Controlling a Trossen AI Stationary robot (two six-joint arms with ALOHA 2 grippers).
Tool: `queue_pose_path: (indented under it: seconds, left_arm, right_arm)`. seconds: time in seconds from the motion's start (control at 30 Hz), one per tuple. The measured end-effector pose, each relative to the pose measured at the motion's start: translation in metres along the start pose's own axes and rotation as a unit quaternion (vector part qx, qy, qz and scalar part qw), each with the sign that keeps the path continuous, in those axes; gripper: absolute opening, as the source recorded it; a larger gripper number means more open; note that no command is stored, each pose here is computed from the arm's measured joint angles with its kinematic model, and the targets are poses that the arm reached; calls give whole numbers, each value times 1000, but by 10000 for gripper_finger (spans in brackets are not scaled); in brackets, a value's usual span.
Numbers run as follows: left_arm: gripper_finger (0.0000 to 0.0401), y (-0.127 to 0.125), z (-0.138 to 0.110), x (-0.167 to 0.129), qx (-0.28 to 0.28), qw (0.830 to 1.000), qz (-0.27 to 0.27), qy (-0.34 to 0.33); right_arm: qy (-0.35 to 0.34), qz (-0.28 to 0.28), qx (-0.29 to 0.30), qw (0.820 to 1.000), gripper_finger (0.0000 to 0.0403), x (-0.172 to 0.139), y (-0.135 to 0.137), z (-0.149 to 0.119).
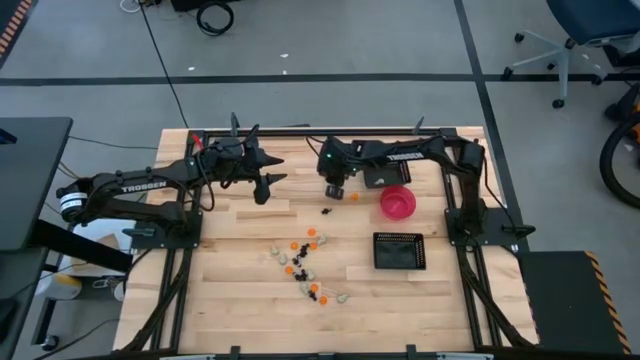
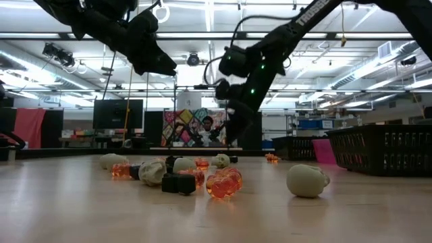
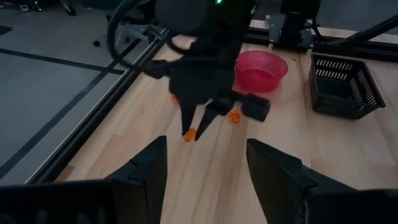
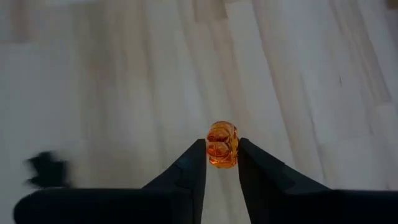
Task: Sort Halloween decoration
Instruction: Put the orange pumpkin toy into the pink bowl
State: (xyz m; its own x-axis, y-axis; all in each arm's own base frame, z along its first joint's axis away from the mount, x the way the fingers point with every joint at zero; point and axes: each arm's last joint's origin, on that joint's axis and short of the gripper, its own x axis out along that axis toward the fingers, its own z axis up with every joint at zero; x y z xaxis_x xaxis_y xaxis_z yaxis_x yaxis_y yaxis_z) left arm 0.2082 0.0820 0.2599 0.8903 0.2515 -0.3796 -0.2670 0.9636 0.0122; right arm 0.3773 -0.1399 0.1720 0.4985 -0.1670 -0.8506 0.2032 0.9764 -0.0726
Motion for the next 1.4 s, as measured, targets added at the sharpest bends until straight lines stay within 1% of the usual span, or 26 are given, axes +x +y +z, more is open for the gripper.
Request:
queue_pose_path:
  seconds: [0.1,0.27,0.37,0.47,0.6,0.7,0.83,1.03,1.23,1.4]
  left_arm:
    - [192,0,0,0,-1,1000,0,0]
    - [192,0,0,0,-8,1000,0,0]
    - [192,0,0,0,-10,1000,0,0]
    - [192,0,0,0,-21,1000,0,0]
    - [192,-2,0,0,-26,1000,-3,0]
    - [192,-7,1,1,-22,1000,-13,-4]
    - [192,-17,3,2,-12,999,-34,-15]
    - [192,-27,6,1,-3,998,-55,-30]
    - [192,-28,6,2,-2,998,-57,-30]
    - [192,-27,6,2,-2,998,-54,-30]
  right_arm:
    - [5,7,3,1000,93,-18,9,2]
    - [55,25,5,998,93,-51,32,-4]
    - [77,18,9,997,93,-72,45,-8]
    - [82,8,8,997,93,-93,55,-10]
    - [85,7,25,996,93,-116,64,-14]
    - [101,3,40,994,93,-129,69,-20]
    - [157,-7,58,986,93,-140,75,-33]
    - [245,-21,70,967,93,-150,86,-50]
    - [298,-23,73,951,93,-156,91,-59]
    - [320,-13,85,944,93,-158,90,-62]
